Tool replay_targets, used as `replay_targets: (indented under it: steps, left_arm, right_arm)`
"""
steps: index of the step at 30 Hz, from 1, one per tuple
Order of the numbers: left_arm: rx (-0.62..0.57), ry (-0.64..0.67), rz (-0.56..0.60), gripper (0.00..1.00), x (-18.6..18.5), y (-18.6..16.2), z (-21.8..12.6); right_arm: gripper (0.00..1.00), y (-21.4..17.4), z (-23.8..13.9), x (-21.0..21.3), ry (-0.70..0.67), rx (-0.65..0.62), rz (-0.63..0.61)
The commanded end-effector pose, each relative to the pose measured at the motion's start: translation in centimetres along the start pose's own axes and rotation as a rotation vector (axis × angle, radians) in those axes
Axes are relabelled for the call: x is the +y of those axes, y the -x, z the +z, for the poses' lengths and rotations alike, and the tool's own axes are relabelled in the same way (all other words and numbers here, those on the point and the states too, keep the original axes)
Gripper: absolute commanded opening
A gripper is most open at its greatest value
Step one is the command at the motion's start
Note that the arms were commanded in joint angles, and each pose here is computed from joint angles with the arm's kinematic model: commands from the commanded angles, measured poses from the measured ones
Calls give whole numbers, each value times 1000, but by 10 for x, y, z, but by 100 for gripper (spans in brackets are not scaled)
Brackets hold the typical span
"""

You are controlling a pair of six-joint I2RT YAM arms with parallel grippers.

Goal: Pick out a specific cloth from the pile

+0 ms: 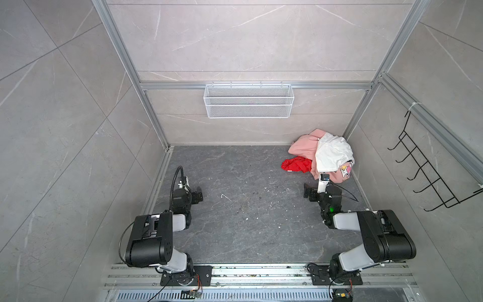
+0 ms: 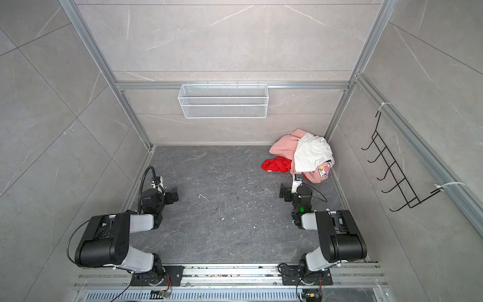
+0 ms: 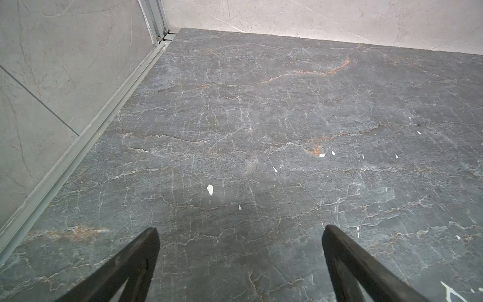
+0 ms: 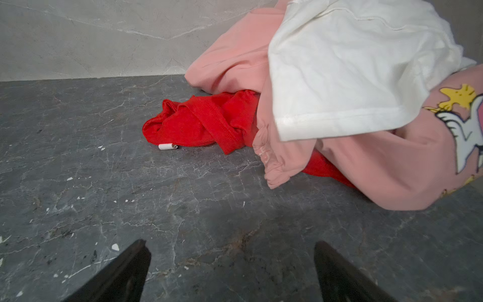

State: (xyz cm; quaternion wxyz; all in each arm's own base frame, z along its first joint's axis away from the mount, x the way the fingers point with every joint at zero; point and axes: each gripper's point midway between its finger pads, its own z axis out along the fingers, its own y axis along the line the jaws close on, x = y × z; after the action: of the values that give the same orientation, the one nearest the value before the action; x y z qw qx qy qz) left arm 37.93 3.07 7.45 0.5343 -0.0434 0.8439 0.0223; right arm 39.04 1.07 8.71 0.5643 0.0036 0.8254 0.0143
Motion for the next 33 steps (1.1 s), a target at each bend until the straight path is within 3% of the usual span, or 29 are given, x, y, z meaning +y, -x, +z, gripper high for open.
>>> replay_targets:
  steps: [1,33]
  left_arm:
    - [-46,-5,-7,100,0,12,0]
    - [-46,-6,-5,100,-1,12,0]
  right_arm:
    - [100,6,1,-1,7,-10,13]
    - [100,6,-1,-1,10,-19,14]
